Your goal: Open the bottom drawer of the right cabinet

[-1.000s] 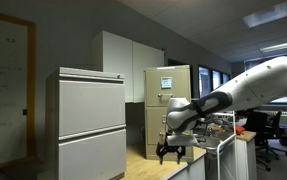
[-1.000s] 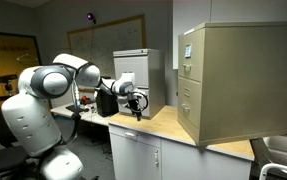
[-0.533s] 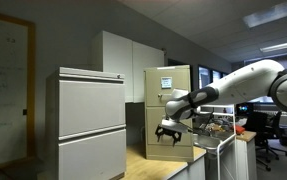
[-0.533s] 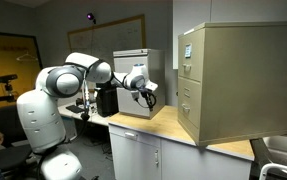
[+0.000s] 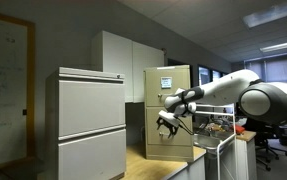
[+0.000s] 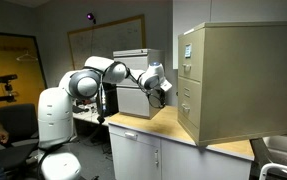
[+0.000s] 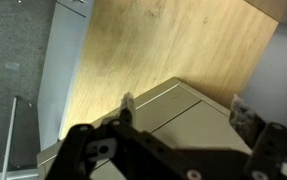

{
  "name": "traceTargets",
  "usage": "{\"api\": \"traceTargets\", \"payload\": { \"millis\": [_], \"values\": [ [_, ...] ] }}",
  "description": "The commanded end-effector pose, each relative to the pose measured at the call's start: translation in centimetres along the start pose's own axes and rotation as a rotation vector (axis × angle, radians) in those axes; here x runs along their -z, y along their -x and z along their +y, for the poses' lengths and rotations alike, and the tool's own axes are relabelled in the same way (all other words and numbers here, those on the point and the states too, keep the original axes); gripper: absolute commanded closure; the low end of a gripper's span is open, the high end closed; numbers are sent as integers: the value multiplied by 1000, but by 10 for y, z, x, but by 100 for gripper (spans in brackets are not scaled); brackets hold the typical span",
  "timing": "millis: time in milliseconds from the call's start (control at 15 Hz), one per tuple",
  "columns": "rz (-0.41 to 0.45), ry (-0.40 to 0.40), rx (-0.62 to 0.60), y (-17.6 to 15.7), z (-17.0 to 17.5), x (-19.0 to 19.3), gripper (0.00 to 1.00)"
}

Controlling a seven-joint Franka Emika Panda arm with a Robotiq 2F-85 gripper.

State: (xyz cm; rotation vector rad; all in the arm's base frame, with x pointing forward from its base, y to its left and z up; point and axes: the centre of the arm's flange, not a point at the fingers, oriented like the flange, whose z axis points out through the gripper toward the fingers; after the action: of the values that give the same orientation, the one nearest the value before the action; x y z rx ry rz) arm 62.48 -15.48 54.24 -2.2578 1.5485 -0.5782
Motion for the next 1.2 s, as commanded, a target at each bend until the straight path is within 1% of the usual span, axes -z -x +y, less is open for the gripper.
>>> {"api": "traceTargets", "payload": {
  "millis": [0,200,333,533,867,1133],
  "values": [
    [12,-70,-185,-43,-13,-11,0],
    [28,-105,-338,-73,0,-21,0],
    [33,-110,-401,-90,7,-30,0],
    [54,-95,-474,-113,16,-46,0],
    [79,-55,-540,-134,15,-77,0],
    [60,3,-531,-126,6,-109,0]
  ]
}}
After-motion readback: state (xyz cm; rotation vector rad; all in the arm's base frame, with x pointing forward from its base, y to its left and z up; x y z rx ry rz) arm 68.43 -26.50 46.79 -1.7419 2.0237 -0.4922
